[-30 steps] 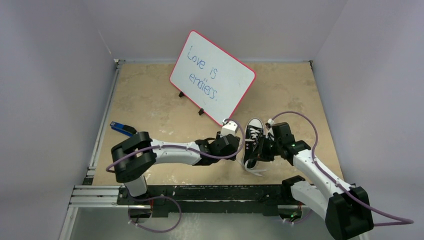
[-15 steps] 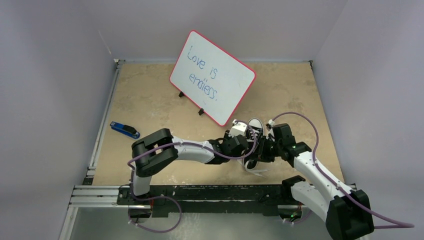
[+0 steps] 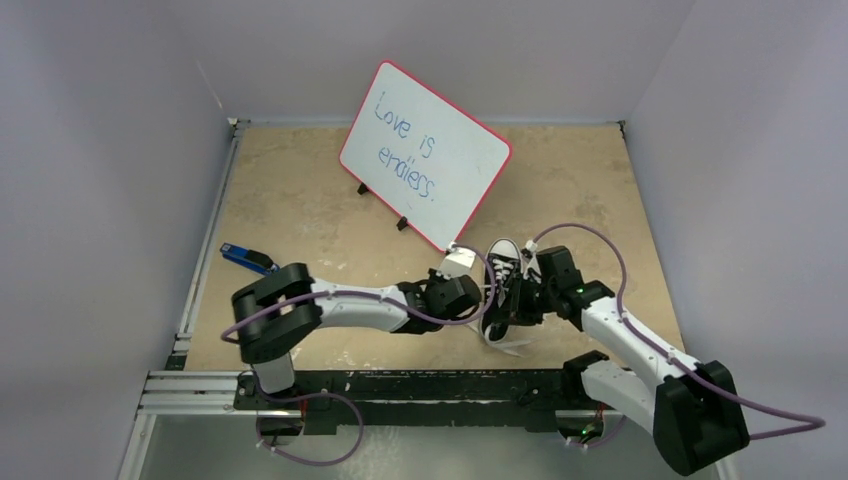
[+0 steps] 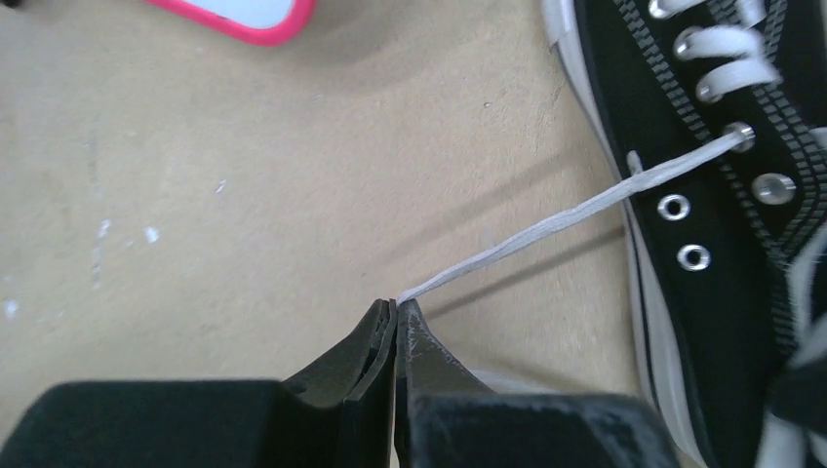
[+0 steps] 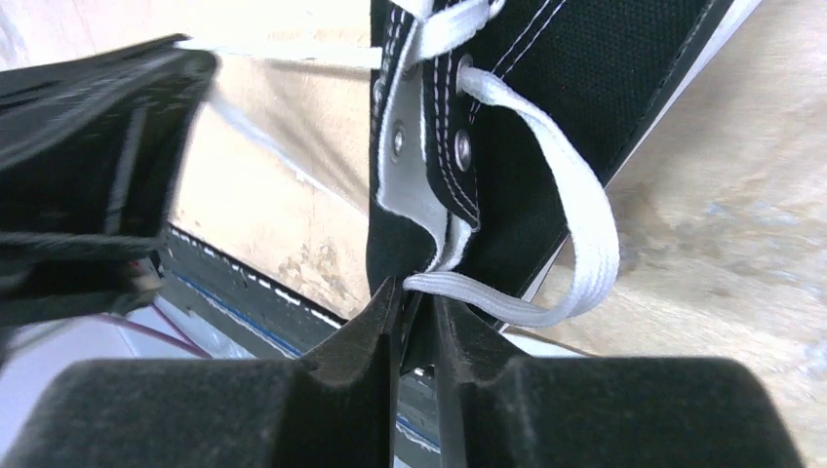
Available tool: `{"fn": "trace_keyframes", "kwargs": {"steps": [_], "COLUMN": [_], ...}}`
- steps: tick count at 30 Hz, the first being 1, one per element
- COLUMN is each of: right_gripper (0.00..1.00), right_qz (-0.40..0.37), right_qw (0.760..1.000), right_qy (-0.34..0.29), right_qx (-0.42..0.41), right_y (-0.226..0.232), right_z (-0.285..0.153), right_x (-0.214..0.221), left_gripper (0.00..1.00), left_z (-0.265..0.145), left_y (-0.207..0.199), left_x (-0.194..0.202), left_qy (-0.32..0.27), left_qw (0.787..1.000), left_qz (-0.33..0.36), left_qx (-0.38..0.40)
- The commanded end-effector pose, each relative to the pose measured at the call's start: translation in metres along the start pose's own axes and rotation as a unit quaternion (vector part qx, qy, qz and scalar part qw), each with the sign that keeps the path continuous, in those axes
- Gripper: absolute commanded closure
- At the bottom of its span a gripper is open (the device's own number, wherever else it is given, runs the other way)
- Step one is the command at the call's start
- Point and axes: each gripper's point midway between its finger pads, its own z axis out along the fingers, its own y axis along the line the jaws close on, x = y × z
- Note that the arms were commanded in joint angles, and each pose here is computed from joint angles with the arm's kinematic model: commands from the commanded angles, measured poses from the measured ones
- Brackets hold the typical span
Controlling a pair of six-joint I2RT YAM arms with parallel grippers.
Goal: Tie the shoes
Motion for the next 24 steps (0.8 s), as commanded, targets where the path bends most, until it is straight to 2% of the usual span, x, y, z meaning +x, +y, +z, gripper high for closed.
{"fn": "trace_keyframes", "kwargs": {"steps": [1, 5, 7, 11, 14, 18, 22, 24], "right_gripper": [0.79, 0.7, 0.62, 0.47, 0.36, 0.36, 0.43, 0.47], "right_qz": [-0.039, -0.056, -0.062, -0.054, -0.045, -0.015, 0.032, 0.054], "right_qw": [0.998, 0.997, 0.996, 0.998, 0.998, 0.997, 0.995, 0.996], "right_qy": [0.024, 0.028, 0.032, 0.032, -0.012, -0.017, -0.025, -0.03], "right_qx": [-0.035, -0.048, -0.046, 0.011, 0.053, 0.073, 0.093, 0.072], "right_y": [0.022, 0.044, 0.052, 0.045, 0.038, 0.026, 0.008, 0.006], "right_z": [0.006, 0.008, 0.007, -0.01, -0.026, -0.03, -0.028, -0.025], "right_x": [0.004, 0.0, -0.002, -0.009, -0.023, -0.022, -0.022, -0.023], "left_gripper": [1.0, 1.0, 1.0, 1.0, 1.0, 1.0, 1.0, 1.0], "left_z": [-0.037, -0.053, -0.057, -0.062, -0.067, -0.075, -0.076, -0.076], "left_y": [0.019, 0.02, 0.016, 0.01, -0.007, -0.03, -0.04, -0.043], "left_x": [-0.026, -0.026, -0.026, -0.029, -0.038, -0.051, -0.053, -0.052], "left_qy": [-0.028, -0.022, -0.02, -0.013, -0.01, -0.011, -0.004, 0.002], "left_qw": [0.999, 0.997, 0.996, 0.995, 0.992, 0.985, 0.983, 0.981], "left_qz": [-0.04, -0.061, -0.069, -0.07, -0.069, -0.071, -0.062, -0.061], "left_qx": [0.005, 0.033, 0.051, 0.069, 0.105, 0.158, 0.175, 0.183]}}
